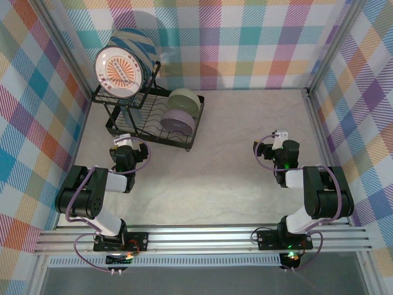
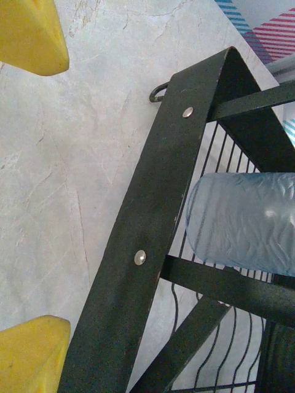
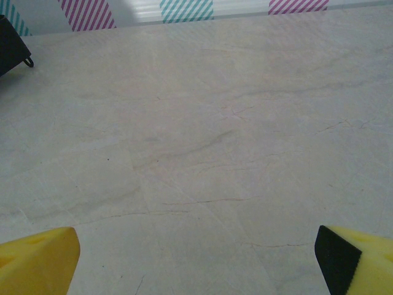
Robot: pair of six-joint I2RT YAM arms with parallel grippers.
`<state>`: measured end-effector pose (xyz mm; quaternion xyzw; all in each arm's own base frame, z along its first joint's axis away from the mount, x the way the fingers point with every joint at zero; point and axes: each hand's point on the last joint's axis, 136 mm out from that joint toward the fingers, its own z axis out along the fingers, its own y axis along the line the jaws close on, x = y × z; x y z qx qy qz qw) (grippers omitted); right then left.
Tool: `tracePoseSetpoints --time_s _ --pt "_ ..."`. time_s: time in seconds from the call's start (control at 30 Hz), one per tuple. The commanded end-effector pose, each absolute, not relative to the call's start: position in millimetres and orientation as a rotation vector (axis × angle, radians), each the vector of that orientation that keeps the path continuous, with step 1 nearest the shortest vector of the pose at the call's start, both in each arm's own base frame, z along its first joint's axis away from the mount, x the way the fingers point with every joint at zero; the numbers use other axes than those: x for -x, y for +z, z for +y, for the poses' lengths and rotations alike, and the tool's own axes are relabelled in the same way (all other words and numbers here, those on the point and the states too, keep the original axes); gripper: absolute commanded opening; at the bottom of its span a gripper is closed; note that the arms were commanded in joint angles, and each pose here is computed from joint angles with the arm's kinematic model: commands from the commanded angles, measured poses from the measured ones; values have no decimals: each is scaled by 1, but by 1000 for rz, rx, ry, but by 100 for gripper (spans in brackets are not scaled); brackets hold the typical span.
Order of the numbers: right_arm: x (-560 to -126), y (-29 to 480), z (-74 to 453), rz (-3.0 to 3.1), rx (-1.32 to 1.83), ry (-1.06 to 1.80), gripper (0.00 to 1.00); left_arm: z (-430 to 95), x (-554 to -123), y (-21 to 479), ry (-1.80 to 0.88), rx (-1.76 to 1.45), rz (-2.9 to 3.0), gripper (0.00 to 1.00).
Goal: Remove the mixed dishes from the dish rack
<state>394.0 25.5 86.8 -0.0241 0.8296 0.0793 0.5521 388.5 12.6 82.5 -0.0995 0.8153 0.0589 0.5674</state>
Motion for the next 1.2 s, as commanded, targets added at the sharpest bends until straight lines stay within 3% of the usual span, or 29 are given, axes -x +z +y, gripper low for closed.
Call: tracePoseSetpoints --time_s 0.0,0.3,0.43,0.57,0.83,1.17 --pt "-396 97 24 1916 49 182 99 18 -381 98 105 265 1845 100" --pt "-378 184 32 1827 20 271 99 21 -354 156 120 327 1810 100" --pt "-377 213 15 1808 -311 383 99 32 -329 175 42 561 1811 100" --pt "-374 208 14 1862 -574 540 99 30 -308 171 -10 706 1947 100" --pt "-372 215 47 1976 -458 699 99 -22 -293 162 -205 788 2235 100" --pt "-360 205 77 2058 -357 766 99 -95 -316 151 -309 948 2312 99"
